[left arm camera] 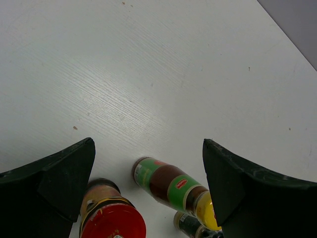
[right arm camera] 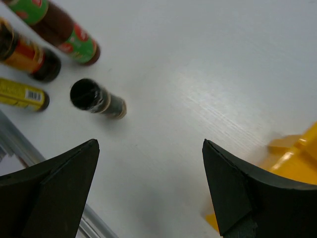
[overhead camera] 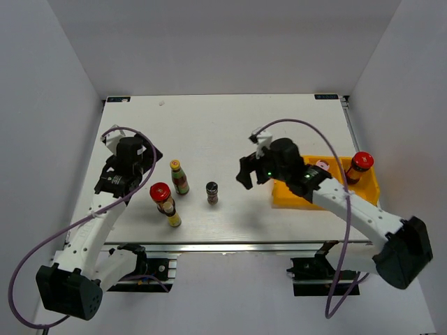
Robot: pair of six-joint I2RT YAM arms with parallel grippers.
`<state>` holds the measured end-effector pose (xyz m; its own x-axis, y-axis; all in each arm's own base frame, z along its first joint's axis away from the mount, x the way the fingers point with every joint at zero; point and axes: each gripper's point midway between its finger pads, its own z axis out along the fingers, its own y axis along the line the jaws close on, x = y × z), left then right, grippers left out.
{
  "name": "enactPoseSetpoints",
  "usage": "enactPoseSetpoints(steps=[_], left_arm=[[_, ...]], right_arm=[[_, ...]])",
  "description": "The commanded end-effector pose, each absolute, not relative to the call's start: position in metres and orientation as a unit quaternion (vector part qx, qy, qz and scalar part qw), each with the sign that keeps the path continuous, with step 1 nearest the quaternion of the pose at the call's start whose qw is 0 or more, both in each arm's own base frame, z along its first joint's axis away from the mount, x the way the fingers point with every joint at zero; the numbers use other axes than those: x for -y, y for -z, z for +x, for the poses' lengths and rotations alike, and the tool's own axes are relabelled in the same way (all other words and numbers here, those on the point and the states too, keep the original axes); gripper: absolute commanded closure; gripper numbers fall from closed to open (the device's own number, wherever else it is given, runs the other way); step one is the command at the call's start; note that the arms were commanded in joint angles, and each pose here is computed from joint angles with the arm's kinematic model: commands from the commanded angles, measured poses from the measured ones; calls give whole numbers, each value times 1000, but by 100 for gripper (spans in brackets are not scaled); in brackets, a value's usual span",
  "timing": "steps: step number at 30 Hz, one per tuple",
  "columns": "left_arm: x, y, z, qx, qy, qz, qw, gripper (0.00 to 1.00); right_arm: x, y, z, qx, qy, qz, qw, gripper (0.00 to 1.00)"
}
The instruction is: Organize the condiment bottles
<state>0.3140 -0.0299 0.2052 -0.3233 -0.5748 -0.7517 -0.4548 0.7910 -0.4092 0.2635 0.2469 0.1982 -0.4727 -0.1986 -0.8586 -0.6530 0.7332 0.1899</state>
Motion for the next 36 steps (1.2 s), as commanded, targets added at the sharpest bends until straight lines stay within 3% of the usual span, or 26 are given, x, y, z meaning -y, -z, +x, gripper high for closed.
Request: enactPoseSetpoints(steps=[1, 6, 14, 17, 18, 20, 21, 23, 24, 31, 36], left_arm=[[29, -217, 311, -803, 73, -321, 498, 2], [27, -220, 307, -799, 71, -324, 502, 2], [20, -226, 300, -788, 67, -339, 509, 2], [19, -227, 298, -786, 65, -343, 510, 2], [18, -227, 298, -786, 65, -344, 510, 2], [19, -230, 297, -786, 68, -346, 507, 2], [22, -229, 295, -792, 72, -344, 500, 2], [24, -234, 295, -792, 79, -342, 500, 2], [25, -237, 294, -791, 82, -342, 501, 2], [29, -247, 290, -785, 102, -331, 513, 2], [41, -240, 299, -793, 124, -308, 511, 2]], right_arm=[[-304, -205, 255, -782, -285, -335, 440, 11], [-357, -175, 238, -785, -272, -386, 401, 11], [-390, -127, 239, -813, -200, -412, 359, 12], [-389, -120, 245, -827, -164, -401, 358, 25], [-390, -121, 247, -829, -160, -397, 360, 36], [-387, -121, 249, -834, -147, -388, 364, 44], [-385, -122, 249, -837, -143, -383, 363, 55], [-381, -126, 250, -840, -140, -374, 367, 63], [-381, -128, 250, -841, -142, -370, 368, 72], [-350, -169, 254, -840, -137, -327, 411, 79], [-273, -211, 275, -850, -122, -232, 457, 78]])
